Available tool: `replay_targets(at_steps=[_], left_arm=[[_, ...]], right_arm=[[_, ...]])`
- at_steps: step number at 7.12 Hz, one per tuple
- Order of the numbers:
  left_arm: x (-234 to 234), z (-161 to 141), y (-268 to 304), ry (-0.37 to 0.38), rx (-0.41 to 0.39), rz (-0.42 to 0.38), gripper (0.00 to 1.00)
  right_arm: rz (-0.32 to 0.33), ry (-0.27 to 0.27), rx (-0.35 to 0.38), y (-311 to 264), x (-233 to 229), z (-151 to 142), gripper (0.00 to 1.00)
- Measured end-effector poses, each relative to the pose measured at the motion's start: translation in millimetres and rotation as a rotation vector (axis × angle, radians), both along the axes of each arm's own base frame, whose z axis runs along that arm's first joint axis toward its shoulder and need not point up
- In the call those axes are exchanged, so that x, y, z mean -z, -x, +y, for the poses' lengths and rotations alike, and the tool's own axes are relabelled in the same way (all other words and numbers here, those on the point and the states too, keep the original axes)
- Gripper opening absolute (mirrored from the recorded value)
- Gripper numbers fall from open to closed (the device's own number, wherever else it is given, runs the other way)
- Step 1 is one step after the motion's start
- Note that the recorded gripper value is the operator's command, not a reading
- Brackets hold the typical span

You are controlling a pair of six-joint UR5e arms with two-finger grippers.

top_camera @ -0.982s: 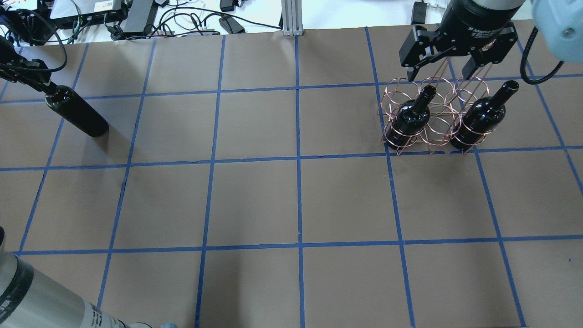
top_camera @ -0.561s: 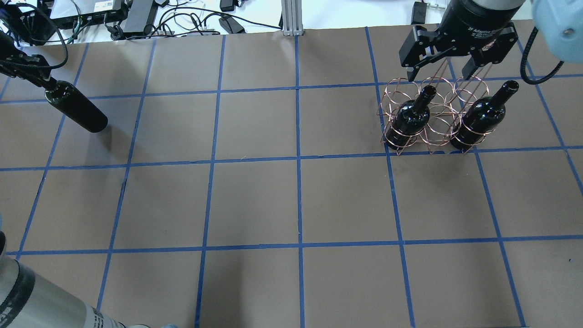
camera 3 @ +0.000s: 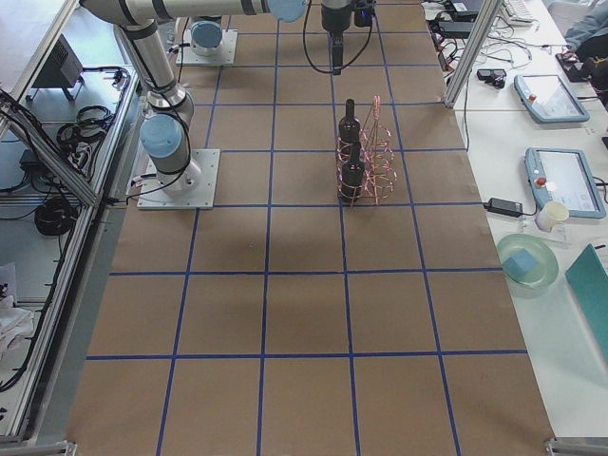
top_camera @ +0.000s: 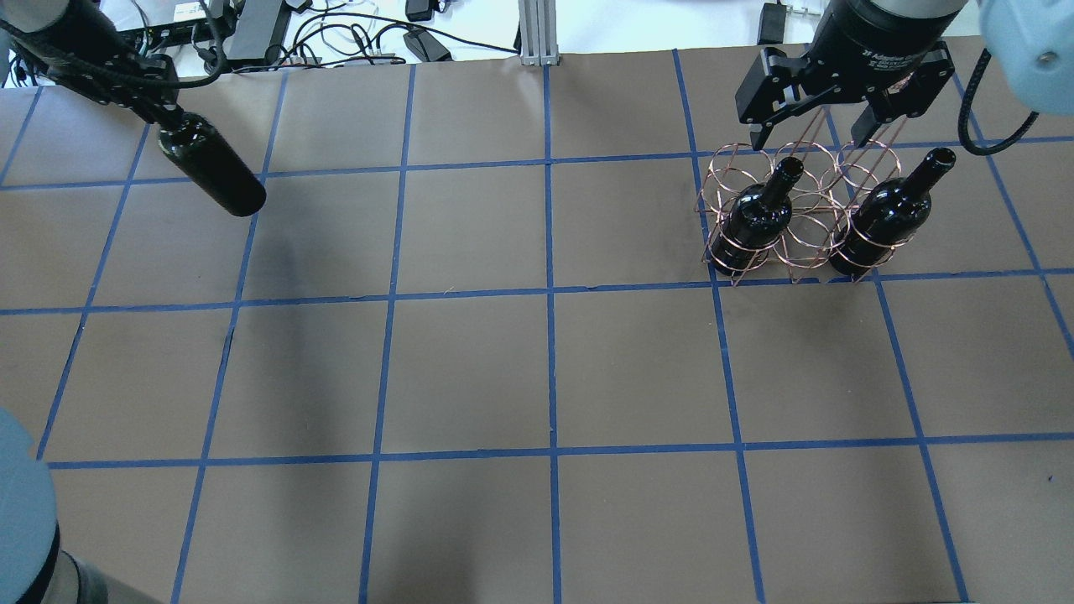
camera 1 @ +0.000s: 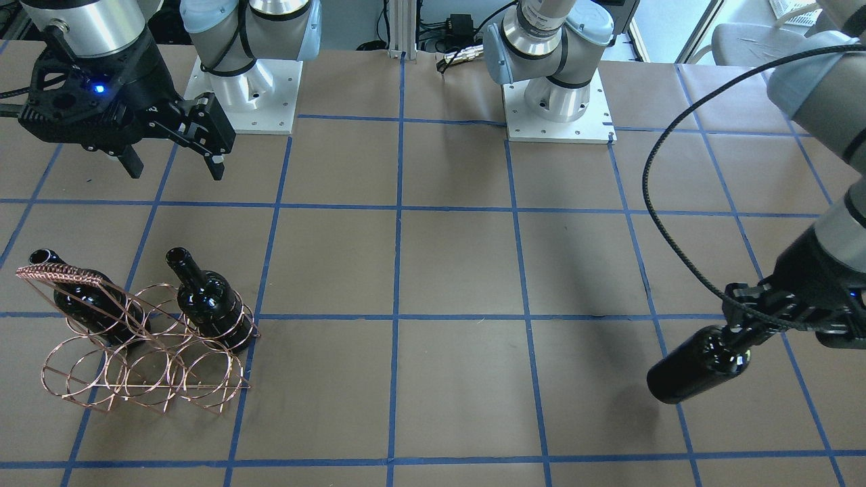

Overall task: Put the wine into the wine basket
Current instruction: 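Carry the bottle toward the table center, swinging it upright, left gripper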

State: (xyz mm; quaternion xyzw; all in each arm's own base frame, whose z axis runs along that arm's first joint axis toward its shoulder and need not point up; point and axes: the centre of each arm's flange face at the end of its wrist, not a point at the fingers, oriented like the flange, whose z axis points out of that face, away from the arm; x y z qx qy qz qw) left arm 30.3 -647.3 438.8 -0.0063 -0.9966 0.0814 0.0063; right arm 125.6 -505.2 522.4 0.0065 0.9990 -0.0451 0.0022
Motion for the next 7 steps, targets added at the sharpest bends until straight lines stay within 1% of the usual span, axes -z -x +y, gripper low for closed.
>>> replay_targets(at_steps=[2,4,5,7], left_arm=[[-8.3,25.5,82.6,0.005,-0.036,0.025,0.0],[-15.5,55.4,145.3,0.01,-0.063,0.046,0.0],[-12.0,71.1,168.0,-0.003,-0.077,0.052,0.0],[6.4,106.7,203.8,-0.051,-0.115,0.064,0.0]], right_arm=[[-0.001,0.0,0.0,0.0,0.5,-0.5,1.0],[-0.001,-0.001,-0.001,-0.1,0.7,-0.6,1.0],[-0.002,-0.001,-0.001,-0.1,0.6,-0.5,1.0],[-0.002,-0.001,-0.001,-0.1,0.6,-0.5,1.0]])
